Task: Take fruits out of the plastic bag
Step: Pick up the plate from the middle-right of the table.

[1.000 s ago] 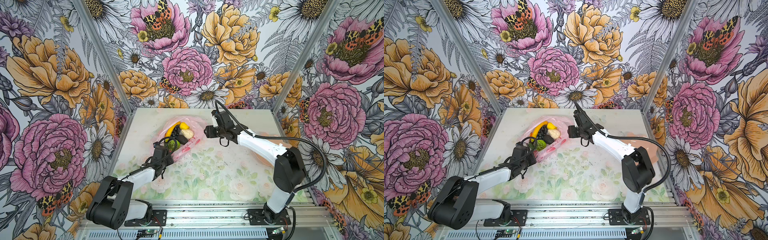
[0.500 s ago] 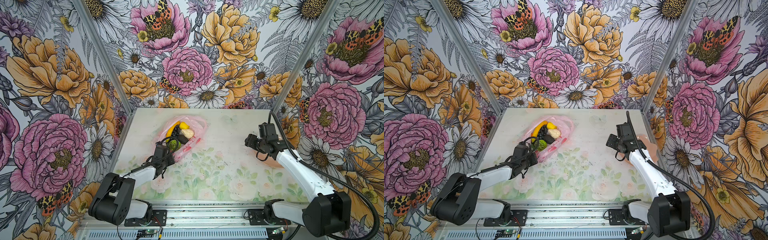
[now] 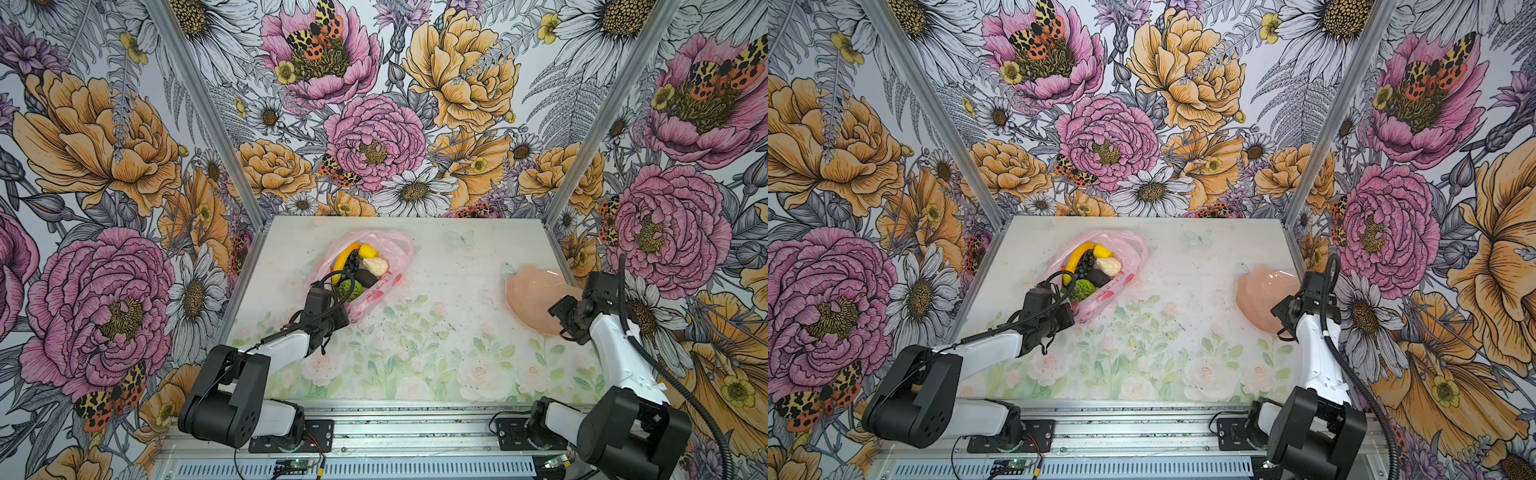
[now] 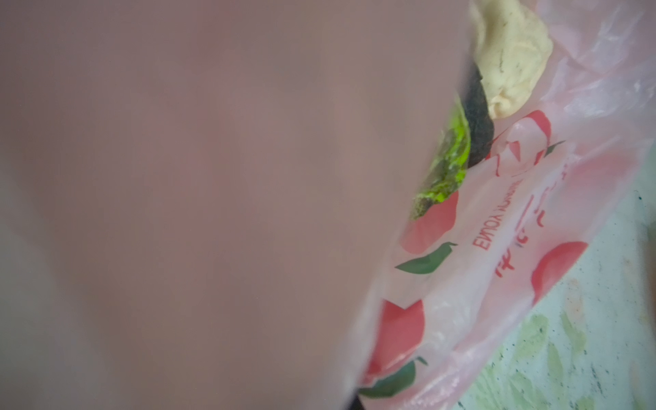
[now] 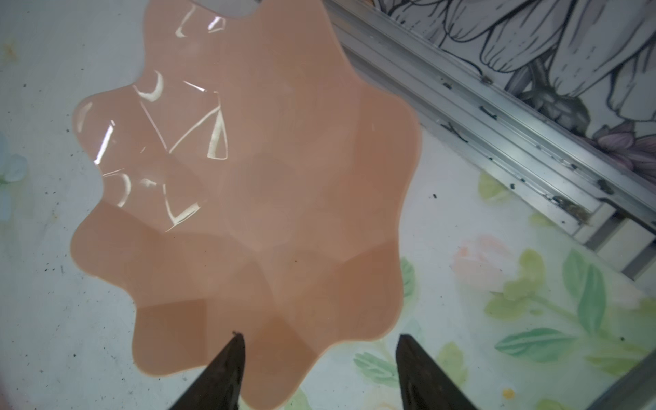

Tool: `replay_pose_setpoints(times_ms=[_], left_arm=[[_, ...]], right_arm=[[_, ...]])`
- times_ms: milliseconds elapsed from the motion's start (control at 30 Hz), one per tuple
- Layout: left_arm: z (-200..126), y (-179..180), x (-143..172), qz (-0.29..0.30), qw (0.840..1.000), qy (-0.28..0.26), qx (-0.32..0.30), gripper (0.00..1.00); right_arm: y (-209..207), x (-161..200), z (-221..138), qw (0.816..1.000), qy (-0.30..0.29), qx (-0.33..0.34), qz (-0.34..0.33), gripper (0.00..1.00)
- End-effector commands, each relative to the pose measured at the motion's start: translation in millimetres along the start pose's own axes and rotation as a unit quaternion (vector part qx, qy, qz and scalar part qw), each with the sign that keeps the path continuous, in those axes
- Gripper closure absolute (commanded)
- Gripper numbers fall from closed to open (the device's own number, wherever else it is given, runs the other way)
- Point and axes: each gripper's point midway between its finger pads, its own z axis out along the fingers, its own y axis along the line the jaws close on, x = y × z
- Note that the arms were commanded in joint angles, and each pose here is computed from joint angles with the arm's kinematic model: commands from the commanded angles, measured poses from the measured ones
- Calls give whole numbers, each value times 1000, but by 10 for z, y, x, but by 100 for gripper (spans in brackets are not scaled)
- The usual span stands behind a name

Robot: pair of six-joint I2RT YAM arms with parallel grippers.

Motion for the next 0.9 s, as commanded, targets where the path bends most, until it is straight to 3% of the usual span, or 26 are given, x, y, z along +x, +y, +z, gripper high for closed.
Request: replay_pose_setpoints(times_ms=[0, 400, 867], left_arm=[[-32, -80, -79, 1, 1000, -13, 26, 100], [1, -96, -77, -1, 999, -12, 36, 100], [19, -110, -71, 2, 999, -11, 43, 100]], right_arm=[[-201, 32, 100, 999, 18, 20, 22, 31], [-104, 120, 507, 997, 28, -38, 58, 34], [-6, 152, 607, 995, 35, -70, 62, 71]])
